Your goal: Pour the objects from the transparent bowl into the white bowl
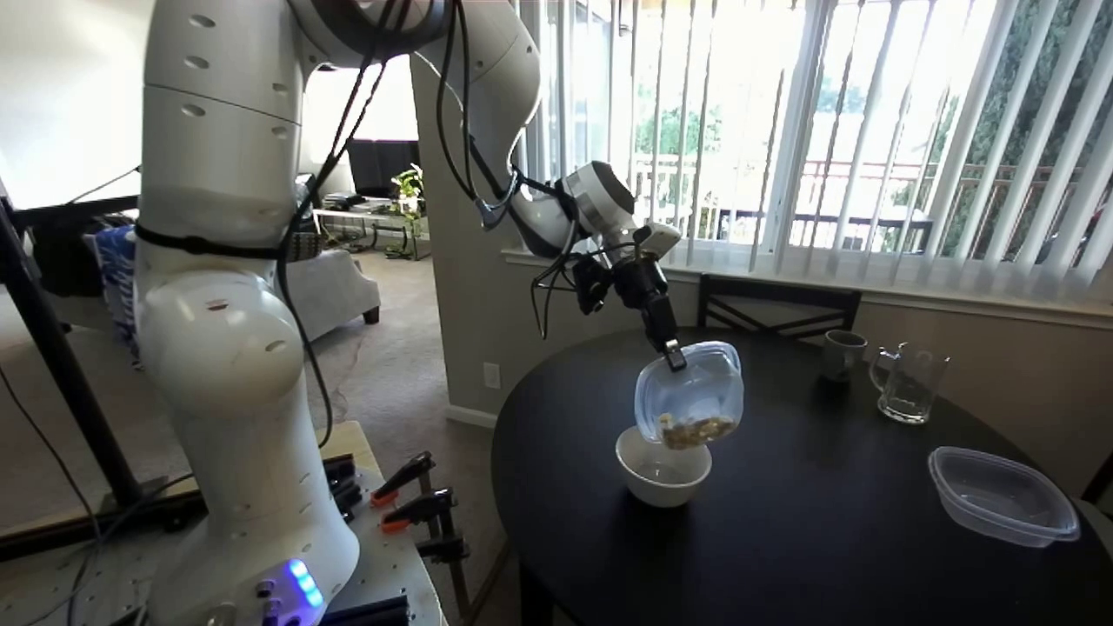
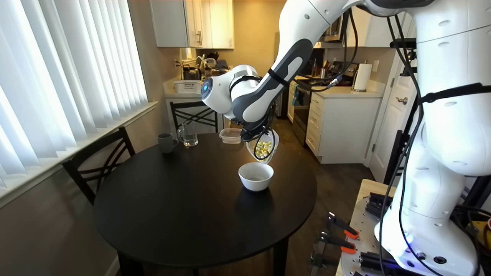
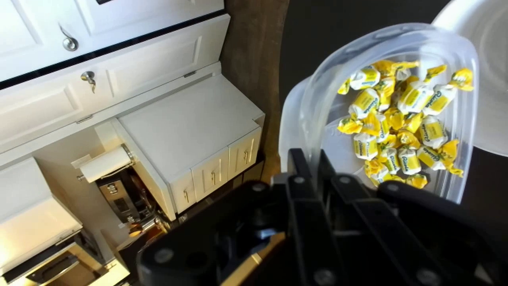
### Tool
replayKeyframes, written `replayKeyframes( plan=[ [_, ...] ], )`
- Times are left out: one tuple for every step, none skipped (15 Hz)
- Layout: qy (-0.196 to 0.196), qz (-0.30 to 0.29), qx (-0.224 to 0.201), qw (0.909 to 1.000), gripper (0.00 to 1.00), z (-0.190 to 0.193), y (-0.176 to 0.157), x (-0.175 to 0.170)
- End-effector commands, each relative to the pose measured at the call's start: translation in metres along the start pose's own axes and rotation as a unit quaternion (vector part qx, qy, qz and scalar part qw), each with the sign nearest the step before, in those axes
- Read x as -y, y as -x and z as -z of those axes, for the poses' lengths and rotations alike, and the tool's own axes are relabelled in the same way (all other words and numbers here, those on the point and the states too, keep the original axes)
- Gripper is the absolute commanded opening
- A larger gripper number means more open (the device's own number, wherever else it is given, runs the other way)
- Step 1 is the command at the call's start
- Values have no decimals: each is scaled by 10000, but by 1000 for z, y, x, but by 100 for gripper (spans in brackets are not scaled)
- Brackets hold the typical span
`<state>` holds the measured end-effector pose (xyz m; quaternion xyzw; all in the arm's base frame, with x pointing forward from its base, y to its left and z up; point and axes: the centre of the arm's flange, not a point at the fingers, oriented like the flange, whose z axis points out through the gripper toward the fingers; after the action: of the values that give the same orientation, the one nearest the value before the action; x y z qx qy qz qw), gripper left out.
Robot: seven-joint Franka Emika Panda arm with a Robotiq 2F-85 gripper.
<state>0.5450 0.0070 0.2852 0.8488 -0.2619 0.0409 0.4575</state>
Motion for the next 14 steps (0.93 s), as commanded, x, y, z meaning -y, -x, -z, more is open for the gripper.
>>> replayKeyframes(
  plan=[
    [297,-143,-205,9992,6,5,10,-17],
    [367,-161,-228,9989,6,4,11,-17],
    [426,-165,-237,9987,6,3,13,-16],
    [487,-158,-243,9984,6,2,15,-15],
    [540,-150,-254,9981,6,1,17,-14],
    [591,-130,-266,9978,5,1,20,-11],
    [653,-99,-290,9974,6,0,23,-9],
    [708,-73,-301,9970,6,0,26,-8],
    [749,-68,-305,9967,6,1,28,-6],
    [786,-60,-313,9964,5,4,30,-5],
    [819,-50,-328,9961,5,6,32,-5],
    [852,-29,-339,9958,6,9,33,-4],
    [873,-13,-353,9956,6,12,35,-3],
    [864,-1,-359,9956,5,16,36,-2]
  ],
)
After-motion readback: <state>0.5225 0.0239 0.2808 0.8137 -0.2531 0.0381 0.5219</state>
